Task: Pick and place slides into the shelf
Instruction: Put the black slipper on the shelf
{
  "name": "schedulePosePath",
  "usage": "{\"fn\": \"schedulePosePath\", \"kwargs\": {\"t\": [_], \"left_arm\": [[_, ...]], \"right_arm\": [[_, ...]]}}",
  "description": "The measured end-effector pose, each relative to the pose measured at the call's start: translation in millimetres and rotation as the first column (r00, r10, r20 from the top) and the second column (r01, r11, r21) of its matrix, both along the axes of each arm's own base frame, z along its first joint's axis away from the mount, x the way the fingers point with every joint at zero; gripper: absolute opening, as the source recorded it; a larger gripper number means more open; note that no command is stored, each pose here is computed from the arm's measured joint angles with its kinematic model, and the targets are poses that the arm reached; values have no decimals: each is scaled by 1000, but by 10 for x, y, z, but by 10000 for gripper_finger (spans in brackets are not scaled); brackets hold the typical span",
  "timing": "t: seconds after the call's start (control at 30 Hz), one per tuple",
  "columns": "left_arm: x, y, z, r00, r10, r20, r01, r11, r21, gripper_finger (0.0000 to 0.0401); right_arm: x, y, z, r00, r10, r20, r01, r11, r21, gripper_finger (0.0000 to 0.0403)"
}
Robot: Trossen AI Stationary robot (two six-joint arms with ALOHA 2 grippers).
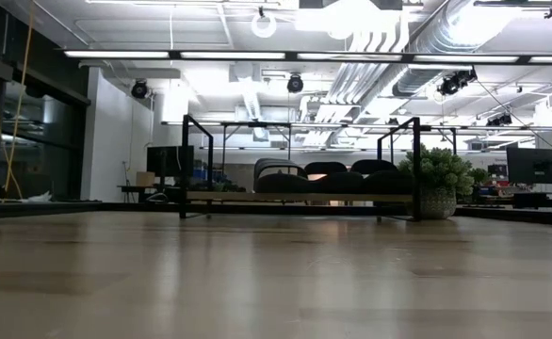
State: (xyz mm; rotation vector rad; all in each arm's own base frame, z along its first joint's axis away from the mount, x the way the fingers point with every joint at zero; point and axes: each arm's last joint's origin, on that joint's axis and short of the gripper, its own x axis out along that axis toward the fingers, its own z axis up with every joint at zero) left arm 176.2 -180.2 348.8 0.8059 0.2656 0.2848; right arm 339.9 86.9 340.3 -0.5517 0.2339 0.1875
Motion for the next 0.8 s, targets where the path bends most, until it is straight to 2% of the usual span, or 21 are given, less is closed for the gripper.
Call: {"fn": "schedulePosePath", "kwargs": {"t": [0.2, 0.33, 0.43, 0.53, 0.8], "left_arm": [[9, -4, 21, 1000, -2, 10, 2, 1000, -3, 69], [14, -14, 50, 1000, -10, 23, 10, 1000, -6, 69], [19, -22, 62, 999, -29, 26, 29, 999, -14, 69], [20, -26, 61, 999, -43, 20, 43, 999, -6, 69], [19, -25, 65, 999, -41, 22, 41, 999, -7, 69]], "right_arm": [[13, 4, 6, 999, 14, 48, -14, 1000, -1, 220], [18, 23, 49, 993, 75, 92, -76, 997, 6, 219], [19, 34, 64, 988, 112, 108, -113, 994, 4, 204], [17, 40, 64, 985, 133, 108, -135, 991, 8, 167], [15, 49, 60, 984, 143, 106, -144, 990, 1, 21]]}}
